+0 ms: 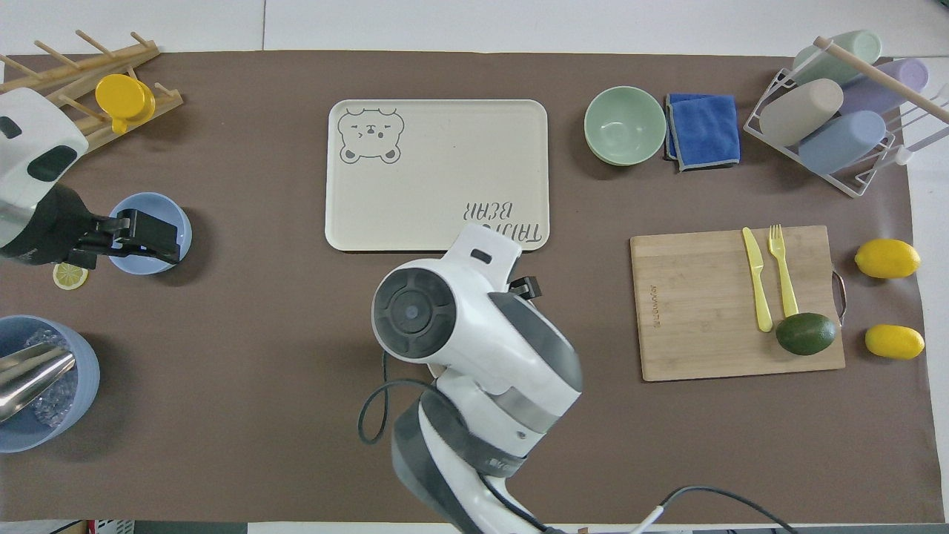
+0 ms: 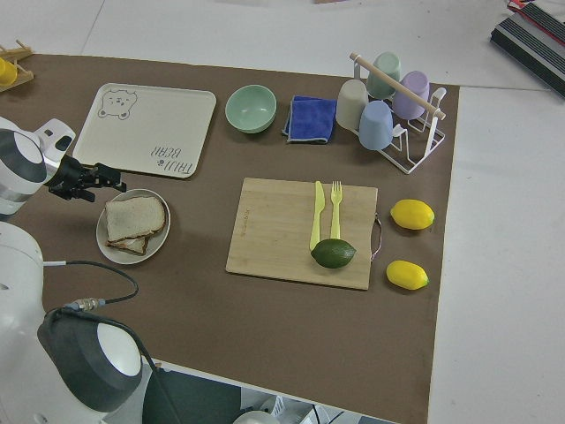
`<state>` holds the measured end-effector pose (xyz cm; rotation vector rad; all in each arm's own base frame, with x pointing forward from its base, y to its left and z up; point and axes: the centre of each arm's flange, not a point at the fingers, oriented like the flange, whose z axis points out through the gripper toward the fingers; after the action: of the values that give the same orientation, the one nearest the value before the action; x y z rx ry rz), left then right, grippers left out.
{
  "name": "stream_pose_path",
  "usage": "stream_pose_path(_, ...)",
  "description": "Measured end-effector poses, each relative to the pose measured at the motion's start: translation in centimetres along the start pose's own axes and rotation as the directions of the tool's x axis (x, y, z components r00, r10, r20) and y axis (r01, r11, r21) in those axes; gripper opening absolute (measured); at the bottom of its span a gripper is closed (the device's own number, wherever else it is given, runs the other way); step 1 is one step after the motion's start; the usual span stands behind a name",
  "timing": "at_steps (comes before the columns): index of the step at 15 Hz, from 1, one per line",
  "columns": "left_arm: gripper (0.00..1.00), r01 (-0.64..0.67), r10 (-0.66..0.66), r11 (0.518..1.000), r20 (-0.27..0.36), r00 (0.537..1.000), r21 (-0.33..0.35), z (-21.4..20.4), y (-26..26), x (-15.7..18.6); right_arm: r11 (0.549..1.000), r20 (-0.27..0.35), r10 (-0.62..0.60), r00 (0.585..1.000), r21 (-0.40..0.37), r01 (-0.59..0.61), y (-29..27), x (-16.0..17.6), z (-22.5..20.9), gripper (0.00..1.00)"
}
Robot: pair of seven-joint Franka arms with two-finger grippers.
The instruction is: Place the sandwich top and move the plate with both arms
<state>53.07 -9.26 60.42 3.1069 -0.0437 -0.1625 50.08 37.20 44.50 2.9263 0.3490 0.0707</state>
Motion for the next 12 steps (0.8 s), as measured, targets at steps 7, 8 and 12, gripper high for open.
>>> stream_pose_path(7,1.0,-0.006,0.006,1.0,0.0,1.0,0.001,0.0,0.3,0.0,0.961,0.13,0.229,0.965,0.127,-0.245,26.9,-0.7,-6.3,1.0)
stream_pose_path(8,1.0,-0.007,0.007,1.0,0.0,1.0,0.001,0.0,0.4,-0.1,0.956,0.143,0.245,0.959,0.128,-0.263,29.6,-1.6,-6.7,1.0)
stream_pose_path(12,1.0,-0.011,0.011,1.0,-0.005,1.0,0.001,-0.3,0.6,-0.3,0.935,0.19,0.309,0.932,0.119,-0.334,34.5,-3.7,-6.3,1.0)
